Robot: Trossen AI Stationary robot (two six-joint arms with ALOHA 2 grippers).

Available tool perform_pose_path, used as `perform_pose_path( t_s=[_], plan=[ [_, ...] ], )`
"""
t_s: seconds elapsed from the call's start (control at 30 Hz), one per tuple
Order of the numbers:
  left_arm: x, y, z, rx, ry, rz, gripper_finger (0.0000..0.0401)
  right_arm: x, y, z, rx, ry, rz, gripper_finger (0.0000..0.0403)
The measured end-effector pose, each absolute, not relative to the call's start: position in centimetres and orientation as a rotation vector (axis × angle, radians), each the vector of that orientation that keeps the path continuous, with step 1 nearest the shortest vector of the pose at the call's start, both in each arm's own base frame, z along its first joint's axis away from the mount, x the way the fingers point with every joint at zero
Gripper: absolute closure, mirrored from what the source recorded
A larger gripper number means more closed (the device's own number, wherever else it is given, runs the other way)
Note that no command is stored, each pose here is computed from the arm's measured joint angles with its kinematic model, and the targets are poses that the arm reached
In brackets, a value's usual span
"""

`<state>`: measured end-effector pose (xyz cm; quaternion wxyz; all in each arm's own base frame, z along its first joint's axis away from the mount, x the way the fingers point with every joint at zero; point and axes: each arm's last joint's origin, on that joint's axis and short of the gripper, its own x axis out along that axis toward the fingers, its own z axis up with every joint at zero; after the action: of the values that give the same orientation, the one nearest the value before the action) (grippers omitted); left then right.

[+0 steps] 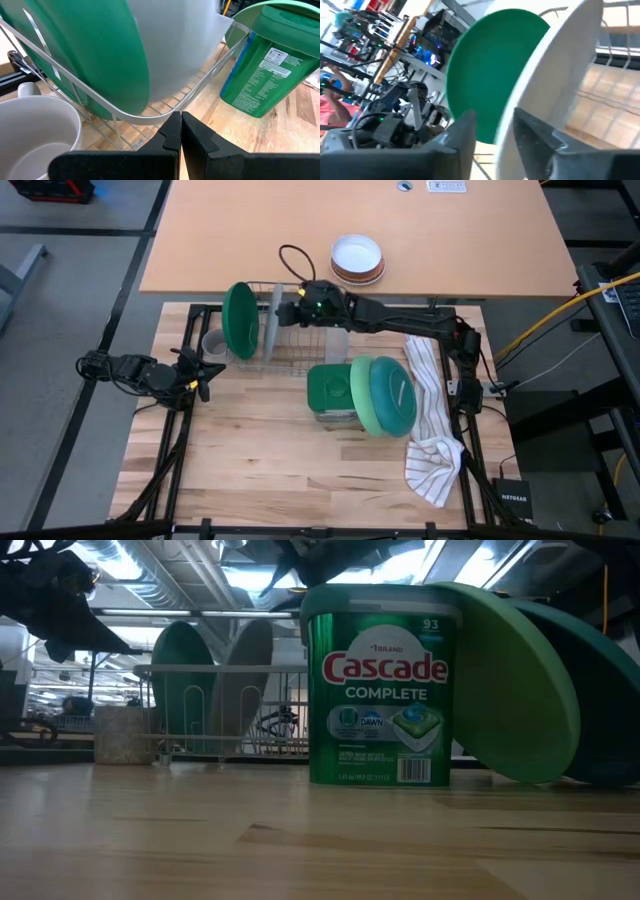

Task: Sort dishes
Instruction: Put the gray plate into the dish rack

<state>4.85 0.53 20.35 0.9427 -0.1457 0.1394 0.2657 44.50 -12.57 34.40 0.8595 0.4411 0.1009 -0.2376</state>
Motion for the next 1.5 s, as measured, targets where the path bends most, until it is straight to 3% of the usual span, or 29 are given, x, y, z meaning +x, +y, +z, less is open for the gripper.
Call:
perform_pose_path(
  t_s=[0.4,0.73,0.93,1.17,1.5],
  plan=[
    [4.8,0.5,20.4,-0.297,0.284,0.542,0.04,44.8,-11.9,34.6,0.815,0.214,-0.477,0.0147],
    [4.8,0.5,20.4,-0.297,0.284,0.542,0.04,44.7,-12.0,33.8,0.809,0.264,-0.524,0.0073],
    [4.8,0.5,20.4,-0.297,0.284,0.542,0.04,44.5,-11.9,33.3,0.81,0.319,-0.549,0.0047],
    [4.8,0.5,20.4,-0.297,0.284,0.542,0.04,45.3,-12.2,33.8,0.813,0.206,-0.506,0.0036],
    [4.9,0.5,20.3,-0.297,0.285,0.543,0.04,48.6,-12.1,30.3,0.867,0.105,-0.458,0.0036]
  ],
)
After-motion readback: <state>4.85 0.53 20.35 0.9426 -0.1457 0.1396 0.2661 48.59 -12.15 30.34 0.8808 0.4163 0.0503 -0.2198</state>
